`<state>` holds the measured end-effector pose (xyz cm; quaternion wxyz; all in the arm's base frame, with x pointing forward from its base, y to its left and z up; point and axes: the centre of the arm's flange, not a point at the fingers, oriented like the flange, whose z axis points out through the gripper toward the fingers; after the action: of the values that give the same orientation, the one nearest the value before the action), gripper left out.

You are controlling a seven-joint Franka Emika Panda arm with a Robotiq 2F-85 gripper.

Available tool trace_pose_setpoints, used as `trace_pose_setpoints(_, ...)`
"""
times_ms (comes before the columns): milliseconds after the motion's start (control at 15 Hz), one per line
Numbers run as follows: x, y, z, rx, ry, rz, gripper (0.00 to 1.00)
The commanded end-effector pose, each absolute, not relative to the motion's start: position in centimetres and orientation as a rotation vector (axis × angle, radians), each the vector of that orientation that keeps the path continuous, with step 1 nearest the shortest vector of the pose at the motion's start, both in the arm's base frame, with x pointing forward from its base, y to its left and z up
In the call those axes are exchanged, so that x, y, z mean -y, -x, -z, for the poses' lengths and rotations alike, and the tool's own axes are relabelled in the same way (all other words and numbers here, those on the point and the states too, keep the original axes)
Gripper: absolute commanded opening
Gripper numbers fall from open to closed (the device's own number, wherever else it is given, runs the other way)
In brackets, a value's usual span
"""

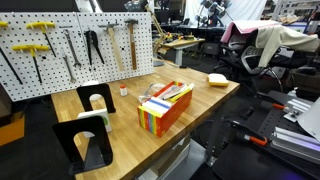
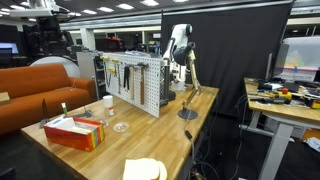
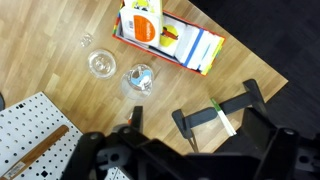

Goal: Move the book from the middle black objects to the right of the box

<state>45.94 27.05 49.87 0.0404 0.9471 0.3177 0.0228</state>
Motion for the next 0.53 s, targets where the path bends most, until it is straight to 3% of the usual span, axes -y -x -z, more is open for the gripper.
trace_pose_setpoints(0,-28.2,-46.2,-48.9,-1.049,-2.860,-0.086,1.00)
trace_pose_setpoints(467,-39.5,-47.4,-42.9,-1.459,-2.689,-0.128,1.00)
